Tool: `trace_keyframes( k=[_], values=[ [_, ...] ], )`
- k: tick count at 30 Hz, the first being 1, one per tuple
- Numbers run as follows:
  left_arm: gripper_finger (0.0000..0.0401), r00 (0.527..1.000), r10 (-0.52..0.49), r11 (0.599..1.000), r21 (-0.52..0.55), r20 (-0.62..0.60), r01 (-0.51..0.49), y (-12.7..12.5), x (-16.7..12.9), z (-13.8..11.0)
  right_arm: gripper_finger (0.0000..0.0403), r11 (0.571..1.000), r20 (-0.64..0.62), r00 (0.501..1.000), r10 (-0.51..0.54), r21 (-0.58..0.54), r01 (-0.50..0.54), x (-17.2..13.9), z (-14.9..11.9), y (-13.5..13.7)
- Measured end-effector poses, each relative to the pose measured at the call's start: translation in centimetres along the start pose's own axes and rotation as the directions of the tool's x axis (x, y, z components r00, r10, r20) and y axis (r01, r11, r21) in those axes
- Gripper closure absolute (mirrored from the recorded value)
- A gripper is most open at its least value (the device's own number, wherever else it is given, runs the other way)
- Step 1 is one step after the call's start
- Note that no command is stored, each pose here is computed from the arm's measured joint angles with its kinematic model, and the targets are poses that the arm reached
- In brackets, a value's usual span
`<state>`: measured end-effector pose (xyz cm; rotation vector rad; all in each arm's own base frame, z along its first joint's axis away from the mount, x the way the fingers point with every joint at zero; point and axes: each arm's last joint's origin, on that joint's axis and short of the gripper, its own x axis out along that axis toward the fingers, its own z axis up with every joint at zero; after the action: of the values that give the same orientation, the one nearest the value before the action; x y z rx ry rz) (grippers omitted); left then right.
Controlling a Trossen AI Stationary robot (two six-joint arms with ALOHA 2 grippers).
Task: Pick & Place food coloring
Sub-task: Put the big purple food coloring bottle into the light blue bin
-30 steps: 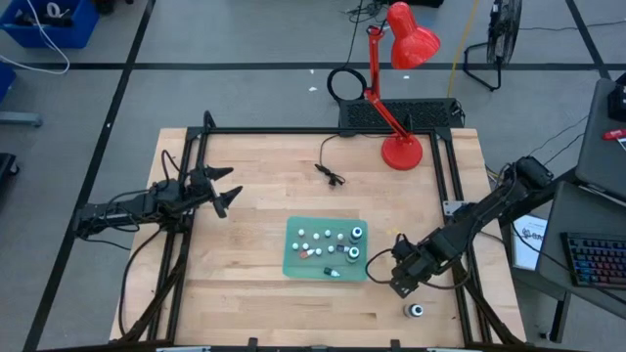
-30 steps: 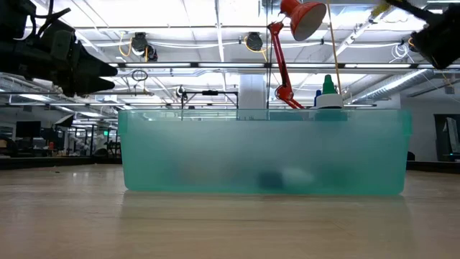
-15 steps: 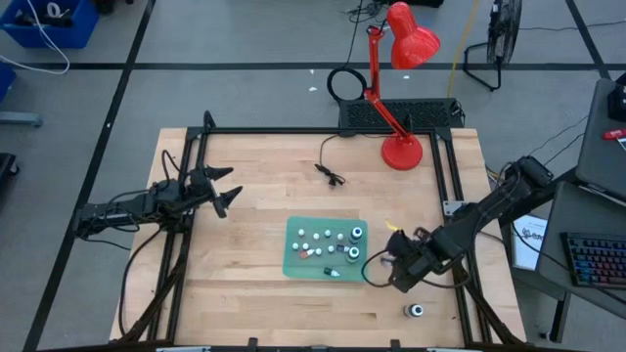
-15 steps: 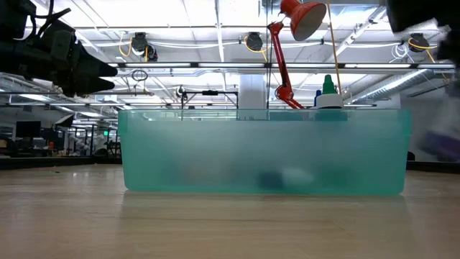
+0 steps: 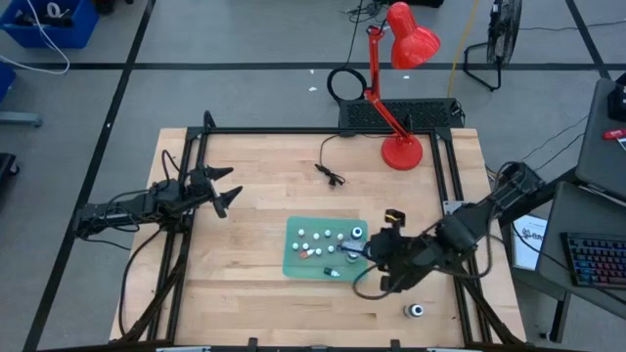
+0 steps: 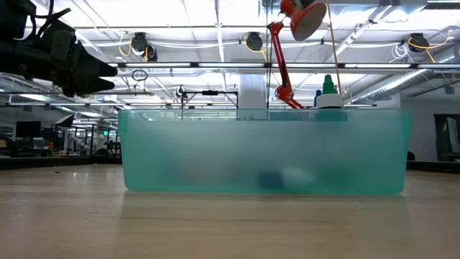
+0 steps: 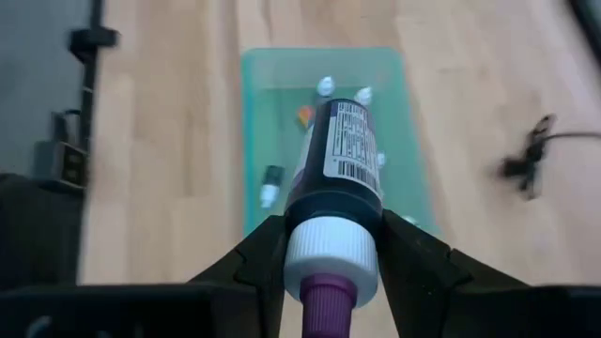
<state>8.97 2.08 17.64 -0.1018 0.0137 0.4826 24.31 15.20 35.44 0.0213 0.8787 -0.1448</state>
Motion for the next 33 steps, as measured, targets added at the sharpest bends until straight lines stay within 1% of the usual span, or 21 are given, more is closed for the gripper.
trace_keyframes(
  k=[3, 5, 8, 12, 15, 18, 21, 24, 28, 33],
  values=[
    [0.0048, 1.0, 0.0, 1.0, 0.0, 0.0, 0.0, 0.0, 0.0, 0.0, 0.0276, 0.999, -0.078, 0.996, -0.035, -0.043, 0.031, 0.5, 2.0, 0.1],
    [0.0048, 1.0, 0.0, 1.0, 0.0, 0.0, 0.0, 0.0, 0.0, 0.0, 0.0276, 0.999, -0.182, 0.983, -0.022, -0.035, 0.016, 1.1, 3.3, -0.1],
    [0.0048, 1.0, 0.0, 1.0, 0.0, 0.0, 0.0, 0.0, 0.0, 0.0, 0.0276, 1.0, -0.338, 0.941, 0.009, 0.004, -0.008, 2.1, 5.2, -0.7],
    [0.0048, 1.0, 0.0, 1.0, 0.0, 0.0, 0.0, 0.0, 0.0, 0.0, 0.0276, 0.998, -0.473, 0.88, 0.053, 0.055, -0.03, 3.7, 6.6, -2.0],
    [0.0048, 1.0, 0.0, 1.0, 0.0, 0.0, 0.0, 0.0, 0.0, 0.0, 0.0276, 0.995, -0.535, 0.84, 0.095, 0.082, -0.061, 5.8, 6.8, -2.5],
    [0.0048, 1.0, 0.0, 1.0, 0.0, 0.0, 0.0, 0.0, 0.0, 0.0, 0.0276, 0.993, -0.581, 0.806, 0.117, 0.072, -0.092, 7.9, 6.8, -2.3],
    [0.0048, 1.0, 0.0, 1.0, 0.0, 0.0, 0.0, 0.0, 0.0, 0.0, 0.0276, 0.986, -0.615, 0.772, 0.162, 0.068, -0.152, 9.9, 6.8, -1.8],
    [0.0048, 1.0, 0.0, 1.0, 0.0, 0.0, 0.0, 0.0, 0.0, 0.0, 0.0276, 0.98, -0.641, 0.745, 0.184, 0.057, -0.193, 11.6, 6.6, -1.6],
    [0.0048, 1.0, 0.0, 1.0, 0.0, 0.0, 0.0, 0.0, 0.0, 0.0, 0.0276, 0.974, -0.683, 0.709, 0.177, 0.016, -0.228, 13.9, 6.3, -1.6],
    [0.0048, 1.0, 0.0, 1.0, 0.0, 0.0, 0.0, 0.0, 0.0, 0.0, 0.0276, 0.959, -0.696, 0.709, 0.114, -0.11, -0.262, 16.5, 5.7, -1.1]
  ],
)
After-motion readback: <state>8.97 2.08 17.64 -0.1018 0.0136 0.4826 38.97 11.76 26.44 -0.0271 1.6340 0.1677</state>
